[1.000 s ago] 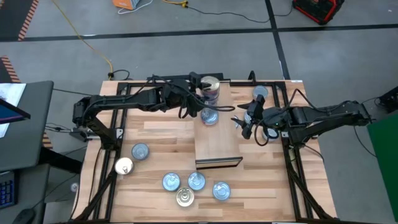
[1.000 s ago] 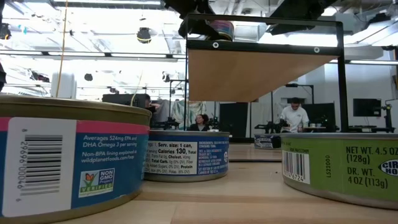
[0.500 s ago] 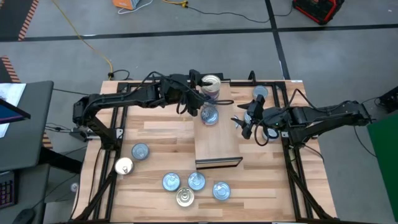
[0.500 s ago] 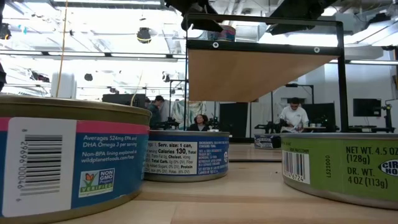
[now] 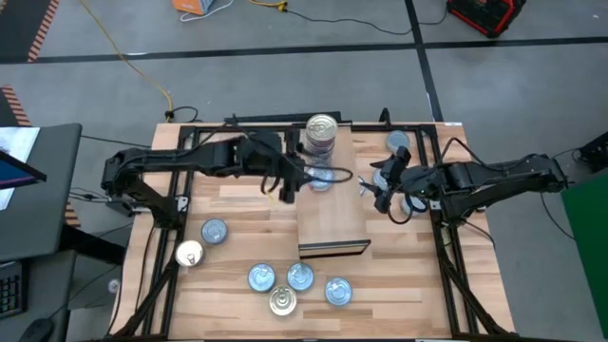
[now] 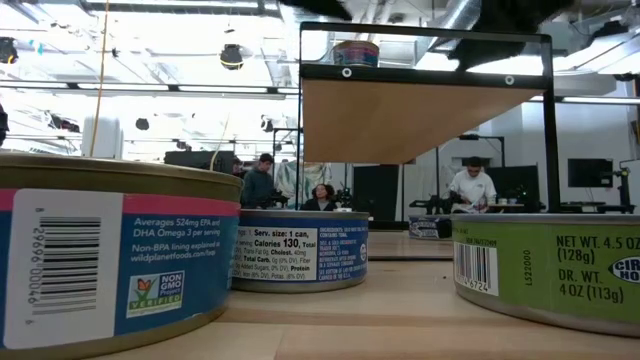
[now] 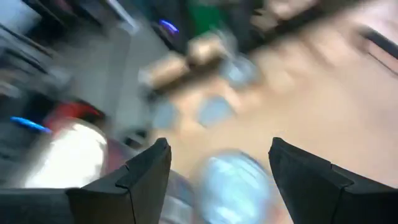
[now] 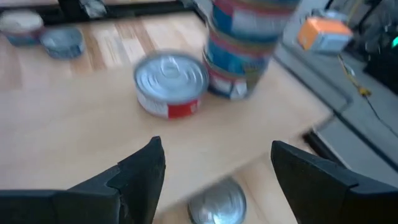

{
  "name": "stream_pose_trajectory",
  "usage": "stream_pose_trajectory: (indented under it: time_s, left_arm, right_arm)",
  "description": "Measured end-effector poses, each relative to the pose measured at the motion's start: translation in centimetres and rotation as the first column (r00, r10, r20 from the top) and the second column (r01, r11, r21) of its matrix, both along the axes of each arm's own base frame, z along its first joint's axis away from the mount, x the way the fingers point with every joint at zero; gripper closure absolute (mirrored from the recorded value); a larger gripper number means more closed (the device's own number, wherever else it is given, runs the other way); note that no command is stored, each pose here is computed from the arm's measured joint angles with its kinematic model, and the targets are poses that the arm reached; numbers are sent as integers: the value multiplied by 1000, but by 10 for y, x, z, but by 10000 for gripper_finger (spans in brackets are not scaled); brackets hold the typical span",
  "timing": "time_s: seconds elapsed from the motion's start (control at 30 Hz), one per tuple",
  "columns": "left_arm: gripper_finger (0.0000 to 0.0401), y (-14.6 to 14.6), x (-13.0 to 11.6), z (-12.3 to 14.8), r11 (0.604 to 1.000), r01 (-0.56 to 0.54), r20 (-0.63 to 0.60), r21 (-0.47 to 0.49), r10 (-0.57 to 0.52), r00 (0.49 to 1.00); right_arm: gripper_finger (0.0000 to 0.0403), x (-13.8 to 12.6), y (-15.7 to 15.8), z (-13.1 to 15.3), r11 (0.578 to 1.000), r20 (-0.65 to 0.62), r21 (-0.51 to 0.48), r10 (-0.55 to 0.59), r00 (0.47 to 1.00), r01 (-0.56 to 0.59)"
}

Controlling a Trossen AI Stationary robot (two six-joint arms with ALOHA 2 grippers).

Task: Stack canned seafood by type on shelf
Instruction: Stack the blue tuna can on the shelf on top of the red tuna can

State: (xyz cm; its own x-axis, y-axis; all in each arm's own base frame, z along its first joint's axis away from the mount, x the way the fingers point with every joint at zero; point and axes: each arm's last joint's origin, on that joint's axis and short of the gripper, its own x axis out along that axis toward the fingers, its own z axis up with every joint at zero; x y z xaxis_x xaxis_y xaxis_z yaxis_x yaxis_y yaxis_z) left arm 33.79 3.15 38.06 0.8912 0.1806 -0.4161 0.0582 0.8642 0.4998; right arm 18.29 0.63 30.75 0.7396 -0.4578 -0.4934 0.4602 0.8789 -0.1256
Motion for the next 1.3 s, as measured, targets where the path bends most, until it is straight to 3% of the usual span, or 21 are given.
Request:
stream_pose_trajectory:
  time_s: [0.07,0.13,0.2,0.37,0.53,0.73,1.0,1.3]
  left_arm:
    - [143,-8,-3,-13,986,117,-81,-119,-127,989]
    - [143,-18,-2,-28,944,230,-79,-238,-255,964]
    - [143,-26,-1,-44,932,244,-90,-268,-276,957]
    - [143,-38,-11,-60,968,164,-38,-188,-174,984]
    - [143,-48,-35,-66,964,166,120,-206,-143,982]
    - [143,-51,-70,-94,963,64,314,-260,22,949]
    - [143,-49,-93,-147,893,37,338,-449,131,932]
    - [143,-54,-101,-160,887,-136,327,-442,300,896]
  right_arm:
    - [85,-3,-3,-4,999,-42,14,-29,999,29]
    - [85,-4,-7,-12,998,-66,22,-58,996,60]
    - [85,-5,-12,-23,996,-110,17,-87,990,89]
    - [85,-10,-27,-50,988,-199,59,-127,972,141]
    - [85,-15,-41,-73,973,-252,129,-156,955,193]
    - [85,-22,-52,-90,936,-280,209,-220,934,283]
    - [85,-9,-55,-116,936,-187,235,-221,957,263]
    - [85,6,-50,-150,930,-271,243,-207,940,275]
